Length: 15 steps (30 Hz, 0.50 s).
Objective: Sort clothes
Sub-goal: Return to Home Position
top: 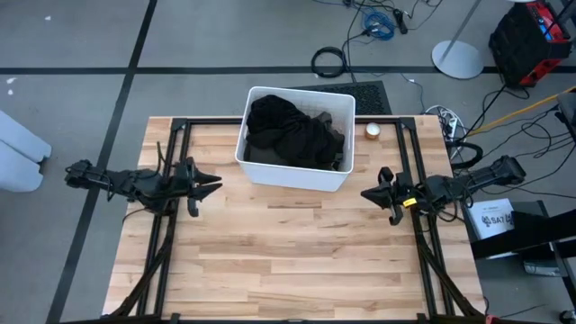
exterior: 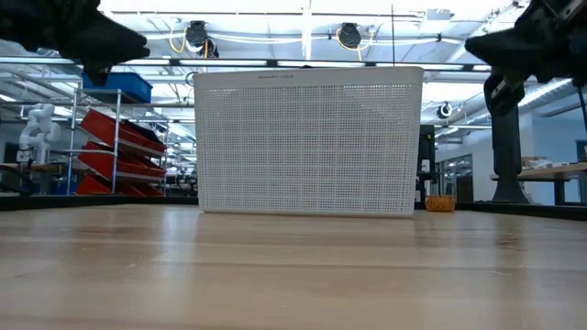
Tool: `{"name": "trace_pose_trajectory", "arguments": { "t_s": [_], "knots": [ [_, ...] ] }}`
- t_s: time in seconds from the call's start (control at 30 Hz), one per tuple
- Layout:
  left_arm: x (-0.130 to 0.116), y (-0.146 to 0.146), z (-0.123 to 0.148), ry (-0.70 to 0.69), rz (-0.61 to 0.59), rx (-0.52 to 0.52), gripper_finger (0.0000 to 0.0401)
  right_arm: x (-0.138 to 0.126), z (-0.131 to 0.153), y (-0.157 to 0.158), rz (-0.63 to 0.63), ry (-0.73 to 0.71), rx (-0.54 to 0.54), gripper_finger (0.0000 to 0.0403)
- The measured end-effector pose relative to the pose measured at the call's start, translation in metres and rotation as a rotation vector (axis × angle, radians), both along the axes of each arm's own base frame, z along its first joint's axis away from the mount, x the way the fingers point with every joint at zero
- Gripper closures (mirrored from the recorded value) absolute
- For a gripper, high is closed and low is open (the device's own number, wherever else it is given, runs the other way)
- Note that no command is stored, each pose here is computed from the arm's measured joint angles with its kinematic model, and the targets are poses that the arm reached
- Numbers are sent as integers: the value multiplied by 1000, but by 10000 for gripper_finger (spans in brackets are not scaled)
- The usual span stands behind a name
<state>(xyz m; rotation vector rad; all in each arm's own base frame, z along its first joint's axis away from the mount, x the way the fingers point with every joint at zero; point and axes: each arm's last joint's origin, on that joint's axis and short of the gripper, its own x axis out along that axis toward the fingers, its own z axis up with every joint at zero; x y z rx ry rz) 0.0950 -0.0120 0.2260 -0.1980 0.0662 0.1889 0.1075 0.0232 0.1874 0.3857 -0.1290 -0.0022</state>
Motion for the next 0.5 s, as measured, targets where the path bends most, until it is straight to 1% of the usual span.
{"name": "trace_pose_trajectory", "arguments": {
  "t_s": [0.07, 0.17, 0.3, 0.37, 0.5],
  "knots": [
    [-1, 0, -6, -4, 4, 0, 292, 0, -7, 0, 1, 16, 11, 403],
    [-3, 1, -14, -6, 8, -1, 292, 1, -11, 0, 16, 58, 33, 403],
    [-3, 1, -27, 13, 9, 5, 292, 1, -13, 2, 59, 79, 0, 403],
    [-2, 1, -32, 19, 9, 6, 292, 1, -17, 2, 64, 117, -20, 403],
    [-2, 1, -39, 31, 8, 11, 292, 1, -22, 3, 91, 171, -17, 403]
  ]
}}
